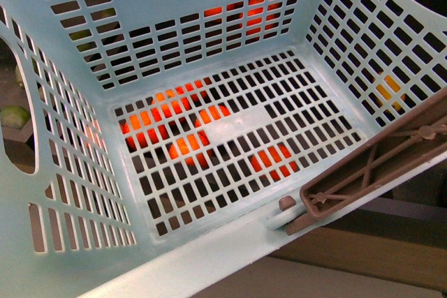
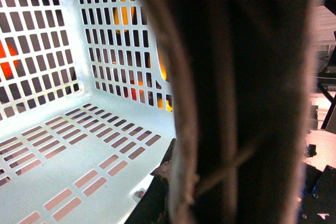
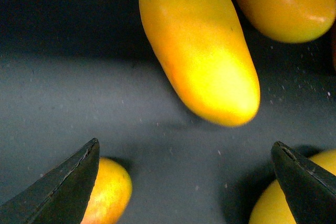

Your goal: Pick mango and avocado into basket

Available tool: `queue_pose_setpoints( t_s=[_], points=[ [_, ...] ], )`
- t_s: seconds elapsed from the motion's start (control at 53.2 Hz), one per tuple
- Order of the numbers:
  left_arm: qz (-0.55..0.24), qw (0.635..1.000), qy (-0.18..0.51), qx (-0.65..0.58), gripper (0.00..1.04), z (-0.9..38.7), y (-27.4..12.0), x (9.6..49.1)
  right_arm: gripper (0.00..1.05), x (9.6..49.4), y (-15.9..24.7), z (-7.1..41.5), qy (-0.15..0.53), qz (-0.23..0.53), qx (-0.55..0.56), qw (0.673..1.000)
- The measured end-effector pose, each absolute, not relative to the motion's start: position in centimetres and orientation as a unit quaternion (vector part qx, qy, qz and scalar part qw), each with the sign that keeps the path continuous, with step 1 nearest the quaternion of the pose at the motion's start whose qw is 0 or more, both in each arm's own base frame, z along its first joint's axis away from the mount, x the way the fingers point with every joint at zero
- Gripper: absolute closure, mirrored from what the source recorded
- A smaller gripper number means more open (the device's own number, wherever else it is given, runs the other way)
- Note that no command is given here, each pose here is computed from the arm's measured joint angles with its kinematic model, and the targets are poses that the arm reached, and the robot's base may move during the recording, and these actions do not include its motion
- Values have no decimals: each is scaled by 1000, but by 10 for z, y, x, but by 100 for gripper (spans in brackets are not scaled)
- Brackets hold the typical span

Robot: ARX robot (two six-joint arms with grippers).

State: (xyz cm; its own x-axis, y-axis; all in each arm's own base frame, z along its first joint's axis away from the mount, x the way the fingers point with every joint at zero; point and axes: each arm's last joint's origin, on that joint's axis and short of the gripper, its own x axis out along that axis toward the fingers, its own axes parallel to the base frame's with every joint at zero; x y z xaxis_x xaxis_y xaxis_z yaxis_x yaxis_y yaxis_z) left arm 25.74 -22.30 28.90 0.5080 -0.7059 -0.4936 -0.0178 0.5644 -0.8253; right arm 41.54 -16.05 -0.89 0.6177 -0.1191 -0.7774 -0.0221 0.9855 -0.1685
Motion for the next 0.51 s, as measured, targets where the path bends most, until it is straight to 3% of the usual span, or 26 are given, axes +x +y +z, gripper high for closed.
queue_pose_setpoints(
  t_s=[0.508],
  points=[
    [-225, 766, 442, -409, 100, 289, -223, 257, 9, 473, -171, -14, 417, -40, -74, 905]
  ],
)
